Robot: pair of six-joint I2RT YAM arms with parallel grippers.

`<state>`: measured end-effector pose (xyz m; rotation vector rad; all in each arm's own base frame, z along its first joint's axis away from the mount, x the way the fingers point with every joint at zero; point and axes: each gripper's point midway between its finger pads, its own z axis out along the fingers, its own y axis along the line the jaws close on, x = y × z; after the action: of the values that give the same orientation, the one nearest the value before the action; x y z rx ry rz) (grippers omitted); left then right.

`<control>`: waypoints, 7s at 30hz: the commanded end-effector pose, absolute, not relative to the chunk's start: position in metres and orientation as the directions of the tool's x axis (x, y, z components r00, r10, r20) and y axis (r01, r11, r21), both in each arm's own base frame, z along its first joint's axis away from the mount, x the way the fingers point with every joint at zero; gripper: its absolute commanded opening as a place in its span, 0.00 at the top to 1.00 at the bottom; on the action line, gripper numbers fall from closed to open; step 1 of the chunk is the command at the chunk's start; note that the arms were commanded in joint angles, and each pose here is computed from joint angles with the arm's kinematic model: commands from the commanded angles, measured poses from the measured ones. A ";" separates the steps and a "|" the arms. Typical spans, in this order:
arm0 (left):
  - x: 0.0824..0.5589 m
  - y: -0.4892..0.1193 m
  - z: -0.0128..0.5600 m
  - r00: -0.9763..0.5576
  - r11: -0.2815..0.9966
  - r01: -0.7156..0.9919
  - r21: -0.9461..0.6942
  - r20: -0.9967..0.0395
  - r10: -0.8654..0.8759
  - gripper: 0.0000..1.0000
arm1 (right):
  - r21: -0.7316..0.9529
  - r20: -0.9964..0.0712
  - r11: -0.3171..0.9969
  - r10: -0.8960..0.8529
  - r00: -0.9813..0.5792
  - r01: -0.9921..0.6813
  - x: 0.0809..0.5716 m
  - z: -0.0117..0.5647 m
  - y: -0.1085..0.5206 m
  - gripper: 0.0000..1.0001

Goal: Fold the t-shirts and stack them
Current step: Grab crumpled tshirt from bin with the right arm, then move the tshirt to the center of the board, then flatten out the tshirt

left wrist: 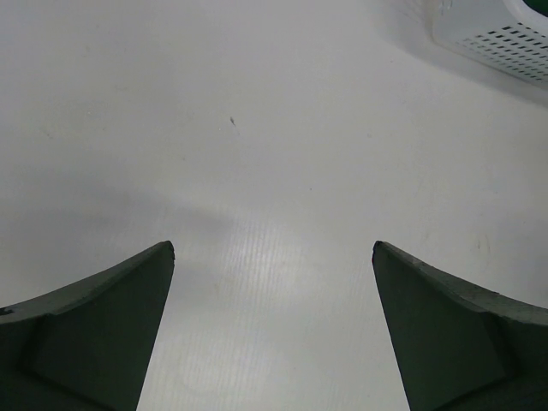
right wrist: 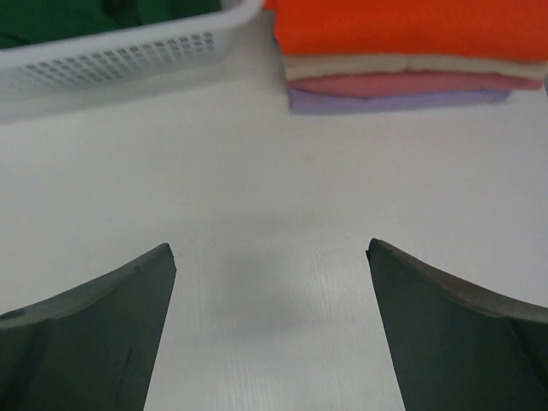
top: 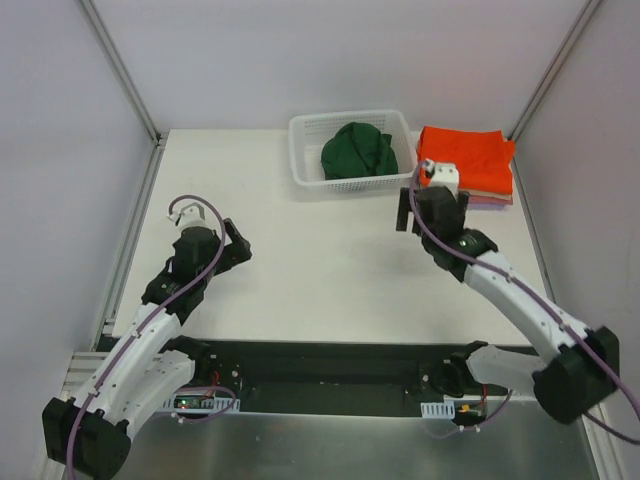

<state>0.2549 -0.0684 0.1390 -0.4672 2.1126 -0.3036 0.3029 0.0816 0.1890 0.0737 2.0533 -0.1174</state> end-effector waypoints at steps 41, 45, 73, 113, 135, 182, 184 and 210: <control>0.265 -0.090 0.153 -0.451 0.884 -0.052 -0.464 -0.779 -0.435 0.01 | 0.324 -0.932 0.685 0.348 -0.097 -0.653 0.541 0.462 0.324 0.99; 0.263 -0.094 0.154 -0.457 0.874 -0.041 -0.485 -0.769 -0.448 0.01 | 0.254 -0.937 0.607 0.348 -0.035 -0.753 0.458 0.528 0.328 0.99; 0.212 -0.075 0.095 -0.589 0.834 -0.289 -0.470 -0.600 -0.542 0.01 | 0.028 -0.817 1.000 0.021 -0.576 -0.003 0.337 0.162 0.129 0.04; 0.239 -0.203 0.020 -0.923 0.966 -0.015 -0.259 -0.368 -0.113 1.00 | -0.043 -0.455 0.990 0.101 -0.885 0.135 0.285 0.020 0.103 0.12; 0.324 -0.028 0.084 -0.654 0.859 -0.511 -0.033 -0.634 -0.413 1.00 | -0.215 -0.675 0.902 0.138 -0.724 0.373 0.290 0.109 0.016 1.00; 0.232 0.012 0.092 -0.455 0.720 -0.653 -0.235 -0.637 -0.622 0.01 | 0.104 -0.381 0.606 -0.708 -0.594 -0.789 0.132 0.077 0.290 0.09; 0.232 0.014 0.092 -0.458 0.720 -0.656 -0.227 -0.640 -0.618 0.01 | 0.123 -0.333 0.591 -0.732 -0.594 -0.797 0.118 0.066 0.292 0.16; 0.229 0.006 0.082 -0.509 0.741 -0.634 -0.220 -0.602 -0.615 0.01 | -0.200 -0.554 0.909 -0.413 -0.723 -0.366 0.217 0.107 0.212 1.00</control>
<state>0.2330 0.0092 0.0851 -0.9400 2.2337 0.0633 0.1711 0.2415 0.0290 -0.8633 2.6390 -0.1153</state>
